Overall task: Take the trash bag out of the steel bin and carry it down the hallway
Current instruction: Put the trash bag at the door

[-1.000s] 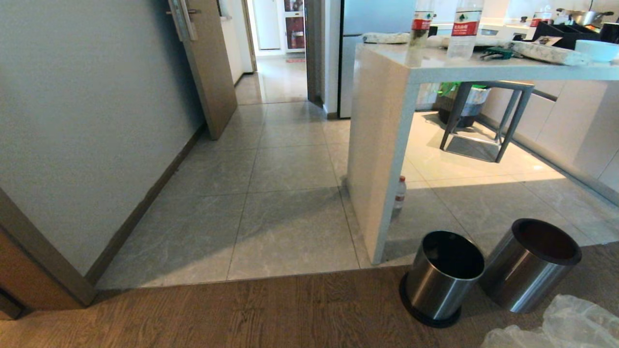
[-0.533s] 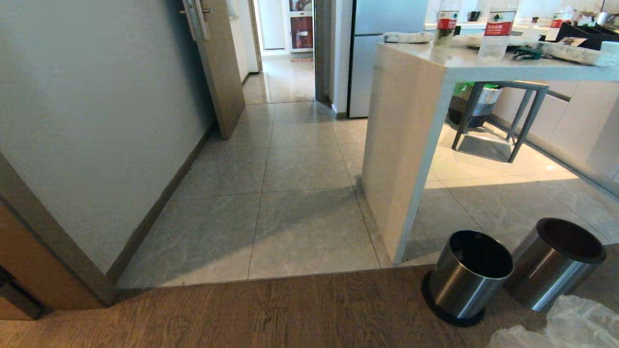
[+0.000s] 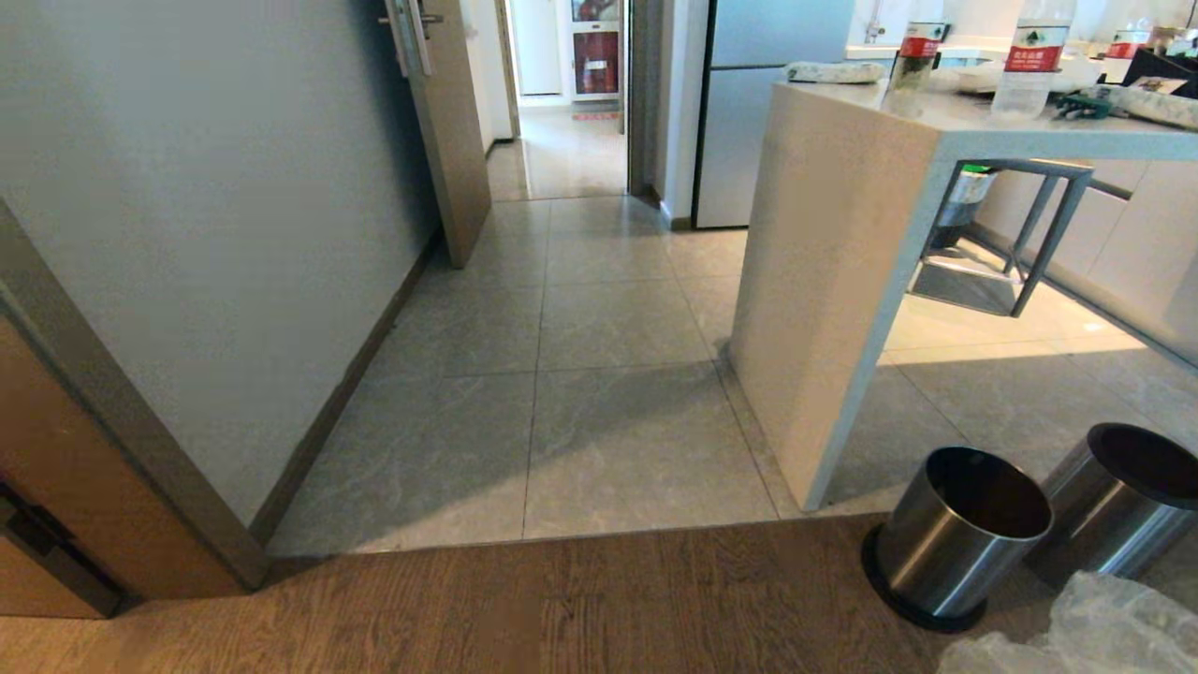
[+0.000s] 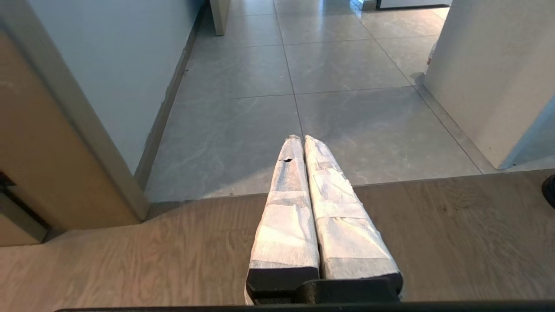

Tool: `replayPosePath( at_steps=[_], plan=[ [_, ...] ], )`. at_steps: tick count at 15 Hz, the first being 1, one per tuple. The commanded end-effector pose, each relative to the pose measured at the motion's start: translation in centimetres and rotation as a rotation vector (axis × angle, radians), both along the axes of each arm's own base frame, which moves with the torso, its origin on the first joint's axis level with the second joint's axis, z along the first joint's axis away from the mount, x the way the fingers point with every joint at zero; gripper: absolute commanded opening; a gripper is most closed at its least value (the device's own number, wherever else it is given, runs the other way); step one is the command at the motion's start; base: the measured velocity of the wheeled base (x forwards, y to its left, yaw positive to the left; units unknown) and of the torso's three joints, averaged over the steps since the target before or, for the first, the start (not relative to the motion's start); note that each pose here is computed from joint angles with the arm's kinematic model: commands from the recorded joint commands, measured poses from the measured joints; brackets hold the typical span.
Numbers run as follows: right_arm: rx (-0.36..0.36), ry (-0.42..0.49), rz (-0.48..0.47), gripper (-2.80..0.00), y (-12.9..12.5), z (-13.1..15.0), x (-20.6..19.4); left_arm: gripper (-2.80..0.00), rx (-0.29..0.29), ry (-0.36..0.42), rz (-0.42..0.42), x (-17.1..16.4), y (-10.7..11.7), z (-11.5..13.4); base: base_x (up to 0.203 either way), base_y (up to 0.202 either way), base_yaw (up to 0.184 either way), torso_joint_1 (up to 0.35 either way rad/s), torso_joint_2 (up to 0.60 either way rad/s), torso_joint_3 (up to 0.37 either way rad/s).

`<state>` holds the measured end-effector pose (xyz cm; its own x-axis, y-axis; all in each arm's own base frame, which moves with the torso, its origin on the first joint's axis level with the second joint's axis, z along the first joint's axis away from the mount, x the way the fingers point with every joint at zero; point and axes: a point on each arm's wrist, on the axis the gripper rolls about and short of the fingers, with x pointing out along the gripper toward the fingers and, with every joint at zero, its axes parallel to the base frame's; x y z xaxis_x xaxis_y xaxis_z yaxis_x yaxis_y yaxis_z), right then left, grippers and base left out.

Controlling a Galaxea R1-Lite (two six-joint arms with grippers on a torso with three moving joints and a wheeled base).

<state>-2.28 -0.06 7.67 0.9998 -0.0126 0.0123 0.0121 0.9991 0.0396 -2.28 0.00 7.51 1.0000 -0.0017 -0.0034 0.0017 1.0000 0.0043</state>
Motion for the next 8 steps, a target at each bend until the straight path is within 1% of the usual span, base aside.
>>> replayPosePath(
  at_steps=[1, 3, 4, 5, 8],
  plan=[
    [0.001, 0.003, 0.000, -2.80, 0.00, -0.04, 0.02, -2.80, 0.001, -0.002, 0.000, -0.01, 0.00, 0.00, 0.000, 0.082, 0.013, 0.001, 0.00, 0.001],
    [0.001, 0.003, 0.000, -2.80, 0.00, -0.04, 0.02, -2.80, 0.003, -0.003, 0.002, -0.01, 0.00, 0.02, 0.000, 0.000, 0.000, 0.000, 0.00, 0.000],
    [0.001, 0.003, -0.001, -2.80, -0.01, -0.04, 0.02, -2.80, 0.003, -0.003, 0.000, -0.01, 0.00, 0.02, 0.064, -0.001, 0.004, 0.001, 0.00, 0.002],
    [0.001, 0.003, 0.000, -2.80, 0.00, -0.04, 0.02, -2.80, 0.002, -0.003, 0.000, -0.01, 0.00, 0.02, 0.134, -0.002, -0.003, -0.002, 0.00, 0.006],
    [0.001, 0.003, 0.000, -2.80, 0.00, -0.04, 0.02, -2.80, -0.003, -0.003, 0.002, -0.01, 0.00, 0.02, 0.191, 0.000, 0.001, 0.004, 0.00, -0.002]
  ],
)
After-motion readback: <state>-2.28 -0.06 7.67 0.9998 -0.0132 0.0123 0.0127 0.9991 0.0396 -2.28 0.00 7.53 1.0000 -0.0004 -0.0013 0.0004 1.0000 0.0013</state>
